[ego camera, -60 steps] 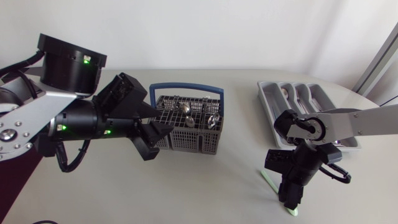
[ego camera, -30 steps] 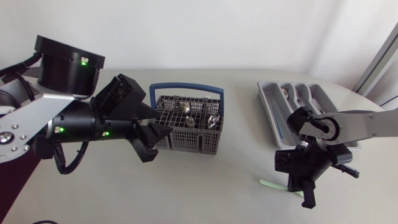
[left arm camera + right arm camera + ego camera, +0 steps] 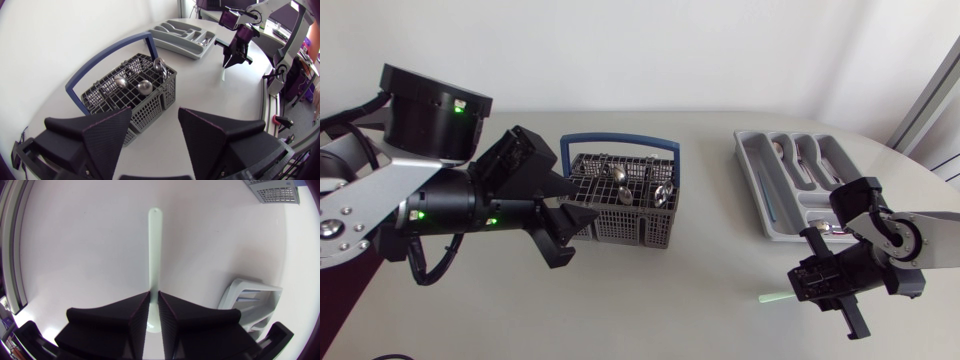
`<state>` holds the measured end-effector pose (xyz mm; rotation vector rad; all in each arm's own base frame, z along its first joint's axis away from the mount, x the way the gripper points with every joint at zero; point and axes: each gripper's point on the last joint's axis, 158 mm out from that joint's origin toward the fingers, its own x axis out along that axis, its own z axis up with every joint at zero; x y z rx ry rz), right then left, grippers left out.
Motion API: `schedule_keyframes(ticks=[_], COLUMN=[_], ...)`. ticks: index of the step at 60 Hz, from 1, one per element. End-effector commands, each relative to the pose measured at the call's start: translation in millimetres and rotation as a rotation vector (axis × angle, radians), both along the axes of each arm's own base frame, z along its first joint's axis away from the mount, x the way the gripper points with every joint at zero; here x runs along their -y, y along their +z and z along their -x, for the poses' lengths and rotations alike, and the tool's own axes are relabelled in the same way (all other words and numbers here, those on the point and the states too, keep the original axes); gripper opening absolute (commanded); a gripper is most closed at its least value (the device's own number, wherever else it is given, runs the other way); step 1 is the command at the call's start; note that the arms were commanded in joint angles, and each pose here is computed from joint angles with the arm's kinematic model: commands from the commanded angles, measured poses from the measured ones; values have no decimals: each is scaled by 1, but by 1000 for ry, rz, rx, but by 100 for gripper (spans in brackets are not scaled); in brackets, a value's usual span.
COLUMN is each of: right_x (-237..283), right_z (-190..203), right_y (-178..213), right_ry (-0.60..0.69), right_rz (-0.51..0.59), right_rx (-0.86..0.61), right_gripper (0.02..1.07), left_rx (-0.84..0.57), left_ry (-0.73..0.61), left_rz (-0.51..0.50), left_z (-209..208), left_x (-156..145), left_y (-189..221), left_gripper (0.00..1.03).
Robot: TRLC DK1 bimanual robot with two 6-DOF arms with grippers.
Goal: Transfer all utensils from the basket to the drawer tray.
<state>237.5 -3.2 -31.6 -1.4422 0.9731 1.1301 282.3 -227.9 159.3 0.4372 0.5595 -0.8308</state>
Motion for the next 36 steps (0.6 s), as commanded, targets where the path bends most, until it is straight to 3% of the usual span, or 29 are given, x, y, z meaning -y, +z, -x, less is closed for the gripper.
schedule_keyframes(ticks=[1, 5, 8, 15, 19, 25, 32, 36], right_x=[1, 0, -2, -18, -29, -32, -24, -14], right_z=[-3, -15, -29, -29, -6, 8, 32, 44], right_y=[5, 16, 31, 54, 58, 55, 42, 30], right_ry=[74, 66, -25, -198, -312, -464, -549, -572], right_rz=[16, 11, -17, -68, -76, -75, -40, -40], right_rx=[39, 109, 146, 74, -100, -197, -308, -336], right_gripper=[44, 56, 68, 72, 72, 71, 61, 61], left_rx=[-5, -6, -6, -8, -7, -10, -16, -14], left_ry=[-19, -18, -20, -22, -23, -26, -33, -36], left_rz=[-12, -11, -11, -11, -10, -13, -20, -22], left_z=[8, 8, 8, 9, 10, 11, 14, 14], left_x=[-1, -1, -1, 0, 0, 0, 1, 1], left_y=[-5, -5, -5, -4, -4, -5, -6, -7], left_gripper=[67, 67, 67, 67, 67, 67, 67, 67])
